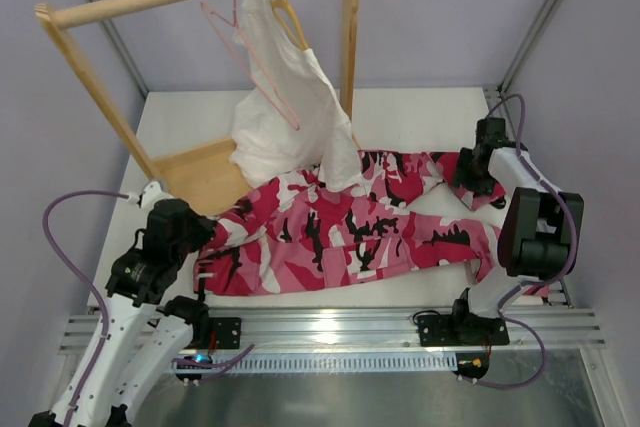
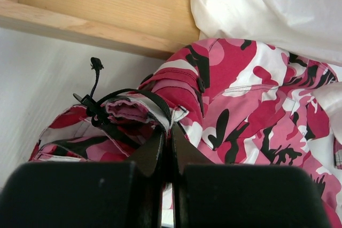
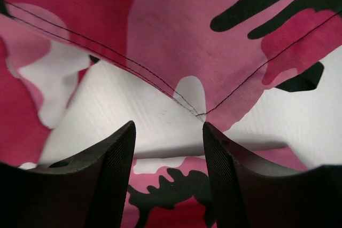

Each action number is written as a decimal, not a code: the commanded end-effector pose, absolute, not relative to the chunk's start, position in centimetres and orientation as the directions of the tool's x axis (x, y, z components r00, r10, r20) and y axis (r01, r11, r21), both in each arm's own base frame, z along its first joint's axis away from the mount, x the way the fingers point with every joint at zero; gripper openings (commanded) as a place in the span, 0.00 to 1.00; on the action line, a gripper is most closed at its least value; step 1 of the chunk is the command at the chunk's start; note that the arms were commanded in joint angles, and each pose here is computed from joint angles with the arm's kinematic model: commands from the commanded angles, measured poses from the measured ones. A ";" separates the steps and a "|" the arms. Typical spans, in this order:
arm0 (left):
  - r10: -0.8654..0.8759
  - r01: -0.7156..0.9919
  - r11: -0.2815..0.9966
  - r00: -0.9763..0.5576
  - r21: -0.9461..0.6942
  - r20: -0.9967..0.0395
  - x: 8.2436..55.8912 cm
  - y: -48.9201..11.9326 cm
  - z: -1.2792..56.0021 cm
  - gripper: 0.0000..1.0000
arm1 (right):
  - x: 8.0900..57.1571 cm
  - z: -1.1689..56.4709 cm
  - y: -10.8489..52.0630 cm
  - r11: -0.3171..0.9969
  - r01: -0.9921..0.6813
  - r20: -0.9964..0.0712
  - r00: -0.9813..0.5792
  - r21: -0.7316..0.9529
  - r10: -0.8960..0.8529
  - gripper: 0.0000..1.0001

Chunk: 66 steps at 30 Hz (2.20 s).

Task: Place the trousers on the hanger
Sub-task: Fold the trousers

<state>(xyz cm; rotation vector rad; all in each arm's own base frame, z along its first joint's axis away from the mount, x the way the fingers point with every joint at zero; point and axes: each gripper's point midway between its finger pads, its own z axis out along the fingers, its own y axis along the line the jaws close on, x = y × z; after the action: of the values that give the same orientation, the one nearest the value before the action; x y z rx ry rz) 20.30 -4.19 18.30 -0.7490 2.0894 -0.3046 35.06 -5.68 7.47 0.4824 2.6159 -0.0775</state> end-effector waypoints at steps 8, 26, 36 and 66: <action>-0.592 -0.298 0.805 -0.451 -0.513 -0.668 21.8 -5.9 19.8 0.00 | 32.2 3.1 -6.9 0.955 0.277 -0.295 -0.926 -0.109 0.235 0.57; -0.586 -0.335 0.810 -0.422 -0.482 -0.692 21.2 -4.6 19.5 0.00 | 33.1 4.8 -9.8 0.881 0.392 -0.307 -0.900 -0.264 0.309 0.04; -0.578 -0.454 0.801 -0.410 -0.392 -0.706 20.5 -2.3 18.4 0.01 | 42.3 20.5 -17.0 0.788 0.613 -0.569 -0.626 0.065 0.534 0.04; -0.572 -0.516 0.814 -0.630 -0.267 -0.525 28.0 -4.2 15.9 0.85 | 46.9 19.8 -13.4 0.804 0.463 -0.536 -0.600 0.373 0.594 0.04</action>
<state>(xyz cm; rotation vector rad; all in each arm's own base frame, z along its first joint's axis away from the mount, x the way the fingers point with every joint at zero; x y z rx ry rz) 26.76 -3.58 15.23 -0.8179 2.3950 -0.0544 46.25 -13.87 15.02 0.8621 2.4244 0.2268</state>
